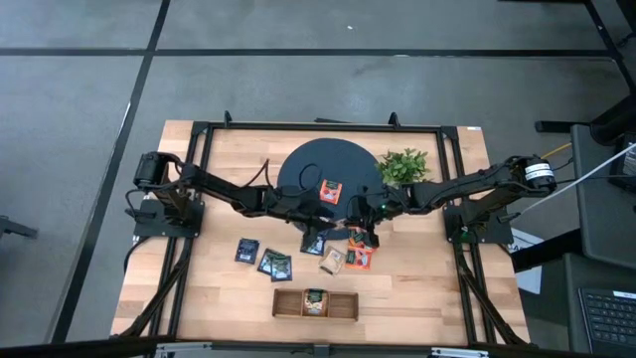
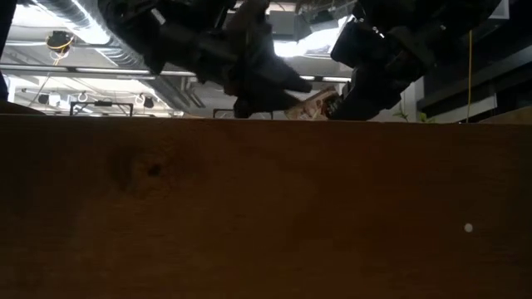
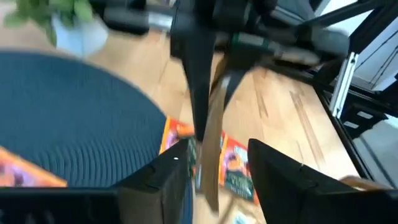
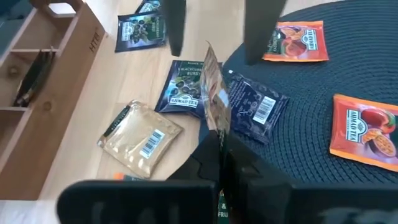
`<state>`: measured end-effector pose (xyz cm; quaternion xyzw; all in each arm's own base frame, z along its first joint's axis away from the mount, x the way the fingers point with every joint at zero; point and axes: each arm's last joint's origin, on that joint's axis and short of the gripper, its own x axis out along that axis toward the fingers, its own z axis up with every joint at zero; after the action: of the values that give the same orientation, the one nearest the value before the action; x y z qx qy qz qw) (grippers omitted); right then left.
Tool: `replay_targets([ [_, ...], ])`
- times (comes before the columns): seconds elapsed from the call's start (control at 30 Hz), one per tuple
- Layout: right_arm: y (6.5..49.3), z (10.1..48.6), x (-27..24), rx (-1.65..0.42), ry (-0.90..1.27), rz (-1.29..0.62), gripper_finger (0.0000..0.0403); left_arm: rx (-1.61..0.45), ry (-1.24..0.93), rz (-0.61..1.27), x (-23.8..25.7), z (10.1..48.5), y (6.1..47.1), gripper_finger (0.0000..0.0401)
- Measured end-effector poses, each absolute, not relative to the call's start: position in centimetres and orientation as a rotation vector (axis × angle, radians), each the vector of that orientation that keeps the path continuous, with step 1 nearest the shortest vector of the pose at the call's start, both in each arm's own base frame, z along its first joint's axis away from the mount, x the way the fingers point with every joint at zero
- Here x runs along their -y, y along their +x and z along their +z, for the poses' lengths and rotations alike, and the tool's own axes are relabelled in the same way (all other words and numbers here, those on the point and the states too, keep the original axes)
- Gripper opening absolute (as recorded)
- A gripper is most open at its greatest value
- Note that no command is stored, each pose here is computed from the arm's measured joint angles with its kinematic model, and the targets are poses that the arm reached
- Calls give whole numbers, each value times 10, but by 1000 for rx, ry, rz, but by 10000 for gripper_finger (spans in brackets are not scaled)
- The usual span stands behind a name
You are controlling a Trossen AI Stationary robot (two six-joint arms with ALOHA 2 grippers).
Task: Pick & Place Tea
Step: Put the brown tea bag into the middle section of the wooden organizer
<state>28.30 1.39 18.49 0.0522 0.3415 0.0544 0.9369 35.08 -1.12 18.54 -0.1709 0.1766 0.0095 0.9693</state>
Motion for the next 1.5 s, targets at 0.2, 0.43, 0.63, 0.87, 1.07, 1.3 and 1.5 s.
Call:
replay_targets([
  [0.2,283,185,-14,-691,118,109,5,-402,-258,19,9,199,361,174],
  [0.43,286,189,-14,-644,116,114,5,-416,-233,16,9,202,363,156],
  [0.63,288,192,-15,-605,126,157,5,-405,-226,51,8,203,363,140],
  [0.87,289,193,-15,-592,126,157,5,-351,-208,47,8,208,365,119],
  [1.07,290,195,-15,-577,125,157,5,-357,-211,-9,10,208,365,63],
  [1.3,290,195,-15,-577,129,156,18,-360,-224,-23,11,208,365,4],
  [1.5,288,191,-16,-618,173,148,63,-362,-275,-21,26,208,364,2],
])
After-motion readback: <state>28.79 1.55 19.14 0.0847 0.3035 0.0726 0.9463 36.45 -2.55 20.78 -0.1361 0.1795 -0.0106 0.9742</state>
